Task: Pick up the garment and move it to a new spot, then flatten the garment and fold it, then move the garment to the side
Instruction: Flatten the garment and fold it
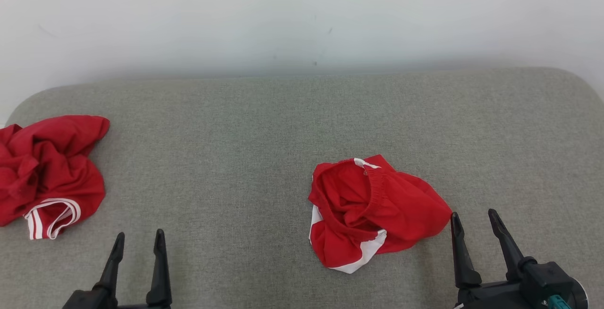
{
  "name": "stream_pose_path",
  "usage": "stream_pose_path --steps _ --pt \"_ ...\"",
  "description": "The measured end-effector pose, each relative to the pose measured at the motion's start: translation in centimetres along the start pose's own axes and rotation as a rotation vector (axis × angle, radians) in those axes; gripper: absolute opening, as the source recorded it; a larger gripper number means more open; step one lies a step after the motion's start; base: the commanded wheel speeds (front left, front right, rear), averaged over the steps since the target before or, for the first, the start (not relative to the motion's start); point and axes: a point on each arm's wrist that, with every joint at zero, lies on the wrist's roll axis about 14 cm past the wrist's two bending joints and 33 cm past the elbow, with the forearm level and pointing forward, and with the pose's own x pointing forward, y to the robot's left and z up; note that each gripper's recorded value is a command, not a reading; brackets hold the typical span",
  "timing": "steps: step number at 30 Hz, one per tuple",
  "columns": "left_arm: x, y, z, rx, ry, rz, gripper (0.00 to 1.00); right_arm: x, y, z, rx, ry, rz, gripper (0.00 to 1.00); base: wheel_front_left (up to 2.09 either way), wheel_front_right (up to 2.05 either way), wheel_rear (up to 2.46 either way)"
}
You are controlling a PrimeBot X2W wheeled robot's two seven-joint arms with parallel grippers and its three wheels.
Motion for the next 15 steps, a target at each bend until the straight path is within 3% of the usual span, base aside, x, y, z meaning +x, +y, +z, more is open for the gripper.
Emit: stream_pose_path --steps 7,15 --pt "2.2 -3.3 0.6 0.005 -0.022 -0.106 1.00 0.1 -0.2 -0.1 0.001 0.003 -0.007 1.00 0.00 0.00 0.00" --pt "5.7 -15.3 1.7 -0.005 -0.054 -0.478 1.00 -0.5 -1.7 -0.5 0.004 0.017 -0.054 1.00 0.00 0.00 0.00"
